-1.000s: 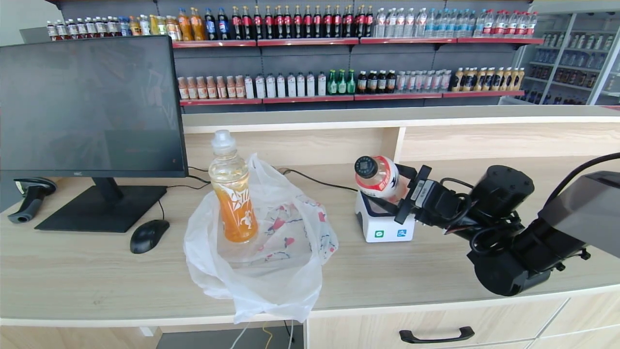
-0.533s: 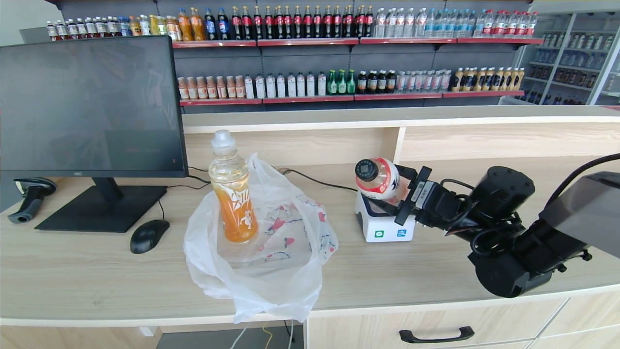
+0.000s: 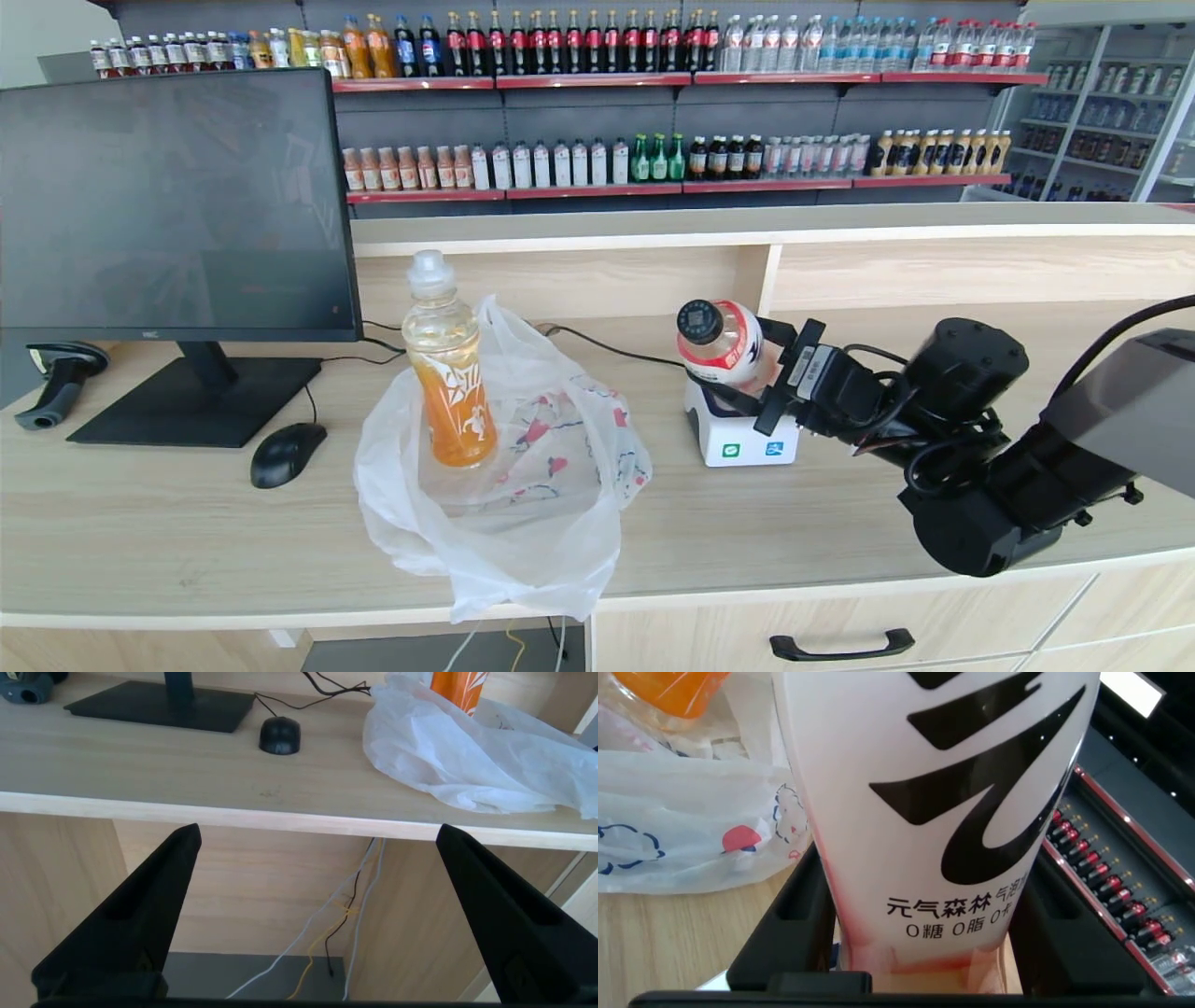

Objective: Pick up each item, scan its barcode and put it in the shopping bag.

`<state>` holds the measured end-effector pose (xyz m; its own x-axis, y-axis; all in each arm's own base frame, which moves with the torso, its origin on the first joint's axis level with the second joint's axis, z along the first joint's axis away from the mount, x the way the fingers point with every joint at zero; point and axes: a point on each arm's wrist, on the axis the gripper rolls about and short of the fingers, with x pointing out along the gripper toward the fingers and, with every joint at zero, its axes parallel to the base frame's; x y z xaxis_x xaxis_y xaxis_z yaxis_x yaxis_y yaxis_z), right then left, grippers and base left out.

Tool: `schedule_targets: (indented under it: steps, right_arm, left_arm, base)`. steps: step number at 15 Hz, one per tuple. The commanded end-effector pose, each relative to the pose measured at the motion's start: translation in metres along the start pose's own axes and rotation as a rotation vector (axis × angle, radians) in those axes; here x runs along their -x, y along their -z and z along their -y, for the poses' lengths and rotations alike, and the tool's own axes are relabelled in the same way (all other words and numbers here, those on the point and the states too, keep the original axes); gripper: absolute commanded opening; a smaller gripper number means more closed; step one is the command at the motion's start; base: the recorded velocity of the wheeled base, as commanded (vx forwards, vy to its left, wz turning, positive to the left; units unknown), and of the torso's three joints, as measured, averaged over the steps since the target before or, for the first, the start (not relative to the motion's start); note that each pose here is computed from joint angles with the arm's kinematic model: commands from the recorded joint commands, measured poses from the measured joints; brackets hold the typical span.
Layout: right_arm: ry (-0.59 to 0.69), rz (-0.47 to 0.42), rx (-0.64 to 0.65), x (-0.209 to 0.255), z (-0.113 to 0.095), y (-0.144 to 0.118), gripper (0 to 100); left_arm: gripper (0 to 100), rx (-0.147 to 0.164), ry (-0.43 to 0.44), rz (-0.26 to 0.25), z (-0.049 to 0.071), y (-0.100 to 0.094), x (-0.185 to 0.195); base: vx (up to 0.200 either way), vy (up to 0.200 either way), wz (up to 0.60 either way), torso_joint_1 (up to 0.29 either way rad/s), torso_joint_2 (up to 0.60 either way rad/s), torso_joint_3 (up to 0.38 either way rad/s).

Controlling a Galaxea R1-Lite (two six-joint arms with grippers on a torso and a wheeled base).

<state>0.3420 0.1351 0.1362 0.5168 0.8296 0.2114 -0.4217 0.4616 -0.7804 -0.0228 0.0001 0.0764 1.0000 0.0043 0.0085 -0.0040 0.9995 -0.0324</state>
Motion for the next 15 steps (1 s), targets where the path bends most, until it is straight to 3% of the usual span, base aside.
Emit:
schedule_targets:
  steps: [1,4,8,11,15]
  right_arm:
    - [-0.011,0.035,-0.013,-0.008,-0.005,-0.012,0]
    - [0.012,0.07,-0.027,-0.011,0.001,-0.031,0]
    - [0.141,0.104,-0.099,-0.01,0.022,-0.074,0]
    - [0.199,0.105,-0.242,-0.016,0.014,-0.096,0]
    - [0.305,0.0,-0.479,0.016,0.007,-0.108,0]
  left_arm:
    - [100,0.001,0.0,0.001,0.0,0.0,0.0]
    - [100,0.003,0.0,0.001,0.0,0.0,0.0]
    - [100,0.0,0.0,0.001,0.0,0.0,0.0]
    - [100,0.0,0.001,0.001,0.0,0.0,0.0]
    - [100,0.0,0.0,0.001,0.0,0.0,0.0]
  base:
    - [0.0,0.0,0.0,0.0,0.0,0.0]
    - [0.0,0.0,0.0,0.0,0.0,0.0]
    - [0.0,0.0,0.0,0.0,0.0,0.0]
    - [0.0,0.0,0.0,0.0,0.0,0.0]
    - [0.0,0.0,0.0,0.0,0.0,0.0]
